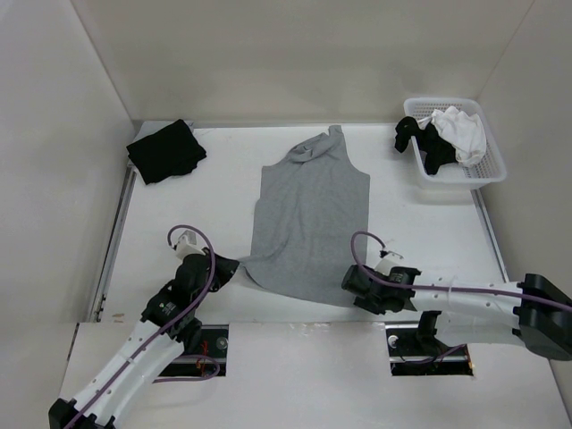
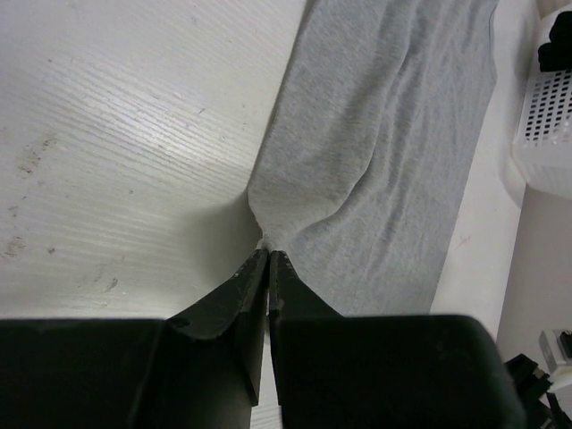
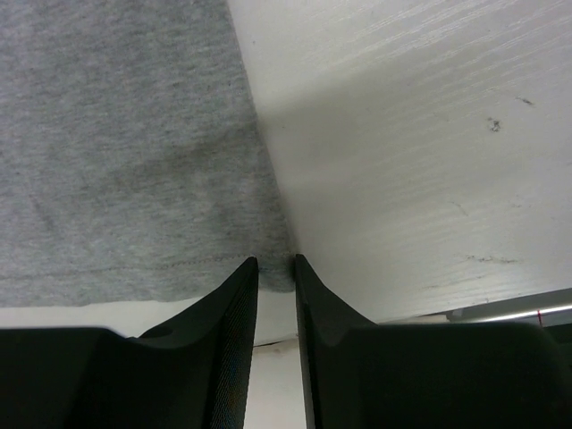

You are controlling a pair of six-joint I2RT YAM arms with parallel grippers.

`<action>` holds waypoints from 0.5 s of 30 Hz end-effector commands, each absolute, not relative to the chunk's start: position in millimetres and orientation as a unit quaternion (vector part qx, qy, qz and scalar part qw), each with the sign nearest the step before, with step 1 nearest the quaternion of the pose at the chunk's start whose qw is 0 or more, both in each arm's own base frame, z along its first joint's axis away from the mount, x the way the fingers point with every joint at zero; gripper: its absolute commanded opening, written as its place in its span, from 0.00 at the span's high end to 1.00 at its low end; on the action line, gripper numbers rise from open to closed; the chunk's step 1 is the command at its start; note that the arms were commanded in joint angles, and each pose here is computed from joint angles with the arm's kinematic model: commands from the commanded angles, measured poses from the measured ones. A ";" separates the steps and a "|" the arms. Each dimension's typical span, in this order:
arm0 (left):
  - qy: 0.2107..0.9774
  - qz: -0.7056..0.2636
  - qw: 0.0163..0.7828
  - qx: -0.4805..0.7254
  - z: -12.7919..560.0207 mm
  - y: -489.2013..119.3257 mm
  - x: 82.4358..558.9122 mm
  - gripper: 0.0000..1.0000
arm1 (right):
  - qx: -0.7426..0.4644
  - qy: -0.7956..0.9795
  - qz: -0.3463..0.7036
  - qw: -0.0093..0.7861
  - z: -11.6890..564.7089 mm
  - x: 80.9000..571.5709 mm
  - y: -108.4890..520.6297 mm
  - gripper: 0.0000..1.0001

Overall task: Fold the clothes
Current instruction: Flatten the tank top out

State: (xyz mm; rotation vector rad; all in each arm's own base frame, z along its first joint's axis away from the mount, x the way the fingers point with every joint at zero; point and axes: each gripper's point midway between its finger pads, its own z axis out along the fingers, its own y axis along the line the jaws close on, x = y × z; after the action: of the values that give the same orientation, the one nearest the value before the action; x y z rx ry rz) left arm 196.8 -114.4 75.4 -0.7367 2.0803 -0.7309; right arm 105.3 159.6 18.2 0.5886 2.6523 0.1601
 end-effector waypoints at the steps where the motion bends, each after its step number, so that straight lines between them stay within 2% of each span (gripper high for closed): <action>1: 0.816 -0.302 0.408 -0.276 83.0 -118.9 200.9 0.97 | 0.224 0.950 0.072 0.206 18.2 107.0 169.9 0.73; 6: 0.816 -0.303 0.409 -0.275 85.4 -119.1 201.5 0.97 | 0.231 0.950 0.055 0.201 14.3 100.9 166.0 0.72; 11: 0.814 -0.304 0.414 -0.272 90.1 -118.8 202.9 0.97 | 0.245 0.946 0.049 0.207 16.6 98.7 165.0 0.67; 13: 0.812 -0.300 0.422 -0.271 94.3 -116.2 205.0 0.97 | 0.251 0.945 0.047 0.205 14.3 97.2 164.8 0.71; 15: 0.810 -0.295 0.428 -0.271 97.1 -112.4 207.4 0.97 | 0.257 0.944 0.046 0.204 10.8 95.7 164.6 0.79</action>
State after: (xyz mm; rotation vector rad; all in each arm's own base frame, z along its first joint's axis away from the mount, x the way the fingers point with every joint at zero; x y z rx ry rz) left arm 197.8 -113.5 76.1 -0.7091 2.0820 -0.7259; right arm 101.0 168.7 16.4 0.6620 2.6303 0.1700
